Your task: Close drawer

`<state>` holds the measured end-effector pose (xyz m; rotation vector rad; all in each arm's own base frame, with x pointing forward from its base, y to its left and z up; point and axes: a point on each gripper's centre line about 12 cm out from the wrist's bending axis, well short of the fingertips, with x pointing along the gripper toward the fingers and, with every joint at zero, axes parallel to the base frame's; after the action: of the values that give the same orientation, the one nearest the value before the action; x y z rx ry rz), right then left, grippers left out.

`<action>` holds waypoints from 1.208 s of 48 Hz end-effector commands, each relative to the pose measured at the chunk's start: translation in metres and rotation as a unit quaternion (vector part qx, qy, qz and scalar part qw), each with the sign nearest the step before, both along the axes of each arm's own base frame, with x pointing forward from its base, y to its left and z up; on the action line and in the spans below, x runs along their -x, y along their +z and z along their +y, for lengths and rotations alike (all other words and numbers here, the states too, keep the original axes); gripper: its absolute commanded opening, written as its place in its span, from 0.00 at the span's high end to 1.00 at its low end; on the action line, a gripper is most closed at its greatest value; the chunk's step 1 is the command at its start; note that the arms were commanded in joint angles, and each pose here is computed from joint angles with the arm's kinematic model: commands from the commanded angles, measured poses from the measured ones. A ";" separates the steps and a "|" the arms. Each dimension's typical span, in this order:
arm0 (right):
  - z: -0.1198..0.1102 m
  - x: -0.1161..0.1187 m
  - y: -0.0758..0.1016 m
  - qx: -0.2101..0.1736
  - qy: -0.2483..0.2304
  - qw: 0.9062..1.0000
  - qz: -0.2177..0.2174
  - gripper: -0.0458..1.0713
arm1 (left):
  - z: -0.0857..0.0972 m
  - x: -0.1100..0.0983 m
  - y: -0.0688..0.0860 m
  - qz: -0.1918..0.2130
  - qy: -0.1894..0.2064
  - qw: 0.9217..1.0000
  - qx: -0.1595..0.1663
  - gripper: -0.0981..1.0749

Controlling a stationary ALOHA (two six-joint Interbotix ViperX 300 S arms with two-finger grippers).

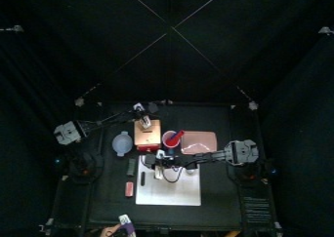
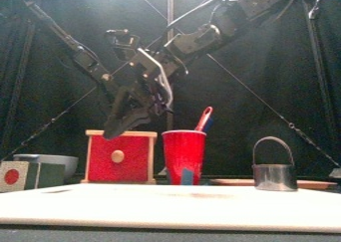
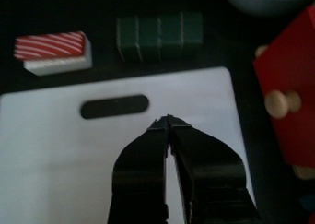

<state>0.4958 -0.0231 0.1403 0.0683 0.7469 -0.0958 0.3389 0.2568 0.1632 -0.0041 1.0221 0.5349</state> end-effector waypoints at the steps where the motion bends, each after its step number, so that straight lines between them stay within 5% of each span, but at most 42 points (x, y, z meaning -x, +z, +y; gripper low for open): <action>1: -0.009 -0.009 0.011 0.014 0.003 1.000 -0.024 0.75 | -0.003 -0.005 0.009 -0.014 -0.006 1.000 -0.008 0.92; 28: -0.068 -0.027 0.010 0.081 -0.012 0.996 -0.024 0.75 | -0.007 -0.005 0.004 -0.009 -0.010 1.000 -0.004 0.92; 41: -0.077 -0.032 0.013 0.096 -0.013 0.995 -0.022 0.75 | -0.007 -0.005 0.004 -0.011 -0.010 1.000 -0.004 0.92; 46: -0.070 -0.030 0.017 0.085 -0.016 0.996 -0.019 0.75 | -0.006 -0.004 0.009 -0.018 -0.007 1.000 -0.007 0.92; 58: 0.016 0.004 0.060 0.019 0.021 0.999 -0.042 0.75 | -0.018 0.005 0.056 -0.120 -0.019 0.991 -0.057 0.92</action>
<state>0.5044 -0.0329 0.1536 0.0094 0.7534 -0.1132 0.3360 0.2421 0.1910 0.0293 0.8646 0.5299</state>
